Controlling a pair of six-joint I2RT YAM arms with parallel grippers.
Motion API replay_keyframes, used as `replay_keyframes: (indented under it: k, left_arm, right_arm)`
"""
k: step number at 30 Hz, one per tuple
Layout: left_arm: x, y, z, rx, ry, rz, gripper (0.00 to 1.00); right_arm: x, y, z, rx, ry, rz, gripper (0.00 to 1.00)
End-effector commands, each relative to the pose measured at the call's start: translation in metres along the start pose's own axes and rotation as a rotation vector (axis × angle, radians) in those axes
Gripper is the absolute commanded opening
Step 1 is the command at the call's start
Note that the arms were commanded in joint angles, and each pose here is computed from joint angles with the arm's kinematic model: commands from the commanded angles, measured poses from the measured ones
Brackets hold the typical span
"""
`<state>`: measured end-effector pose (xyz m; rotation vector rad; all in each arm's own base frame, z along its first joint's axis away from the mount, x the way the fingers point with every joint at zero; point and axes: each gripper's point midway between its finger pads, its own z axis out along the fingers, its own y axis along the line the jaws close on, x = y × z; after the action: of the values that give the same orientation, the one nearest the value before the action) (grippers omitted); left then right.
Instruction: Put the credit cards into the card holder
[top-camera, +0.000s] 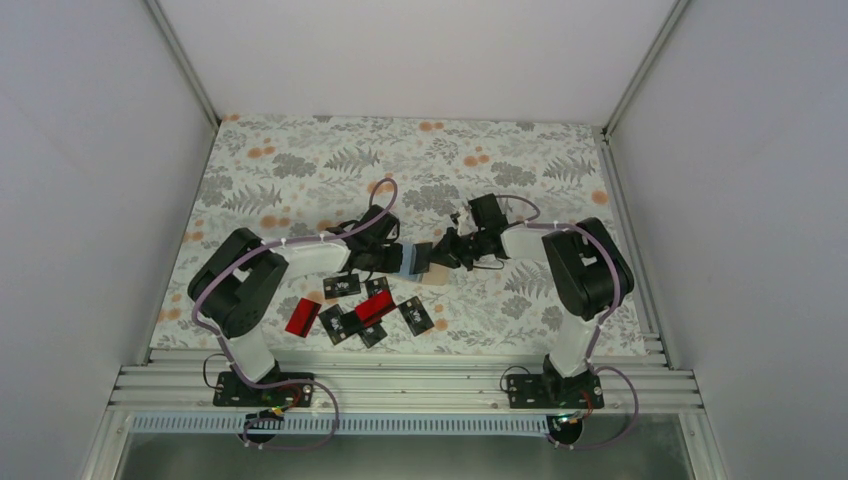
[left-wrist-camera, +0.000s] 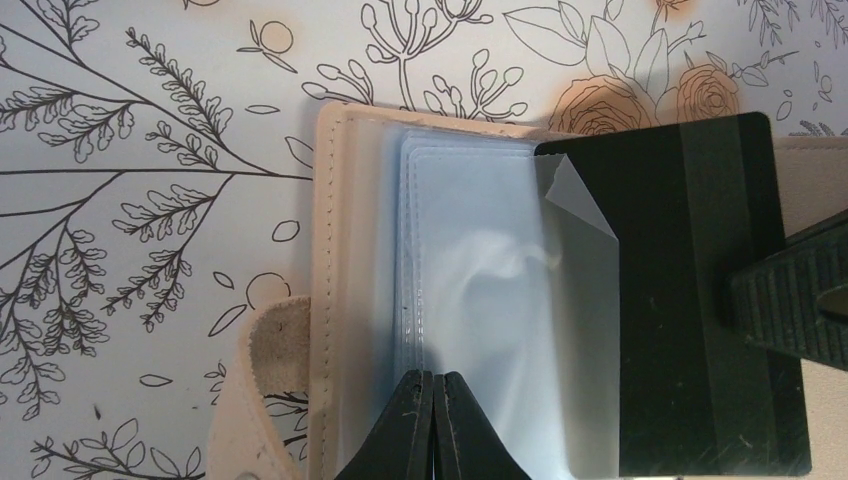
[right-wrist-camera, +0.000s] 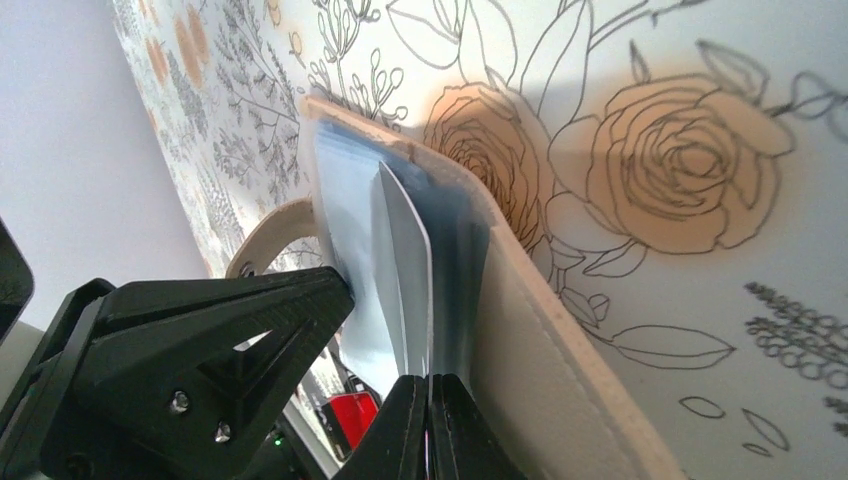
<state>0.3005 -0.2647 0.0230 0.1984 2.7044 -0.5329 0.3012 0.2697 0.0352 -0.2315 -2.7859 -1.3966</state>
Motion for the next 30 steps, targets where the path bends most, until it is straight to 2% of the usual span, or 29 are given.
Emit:
replay_keyframes:
  k: [1,8,24,30]
  left_arm:
    - [0.024,0.013,0.002,-0.042,0.078,-0.010,0.02]
    - [0.023,0.012,0.002,-0.041,0.075,-0.010,0.02]
    - [0.022,0.012,-0.004,-0.042,0.062,-0.022,0.03]
    - [0.012,0.014,-0.012,-0.070,0.032,-0.023,0.11]
  right_arm:
    - [-0.005,-0.004,-0.006,0.072,-0.046,-0.043,0.04]
    - [0.007,-0.002,0.003,0.010,0.005,-0.025,0.04]
    - [0.015,-0.014,0.009,0.012,-0.003,0.060,0.04]
    - [0.019,-0.019,0.009,0.034,-0.001,0.075,0.04]
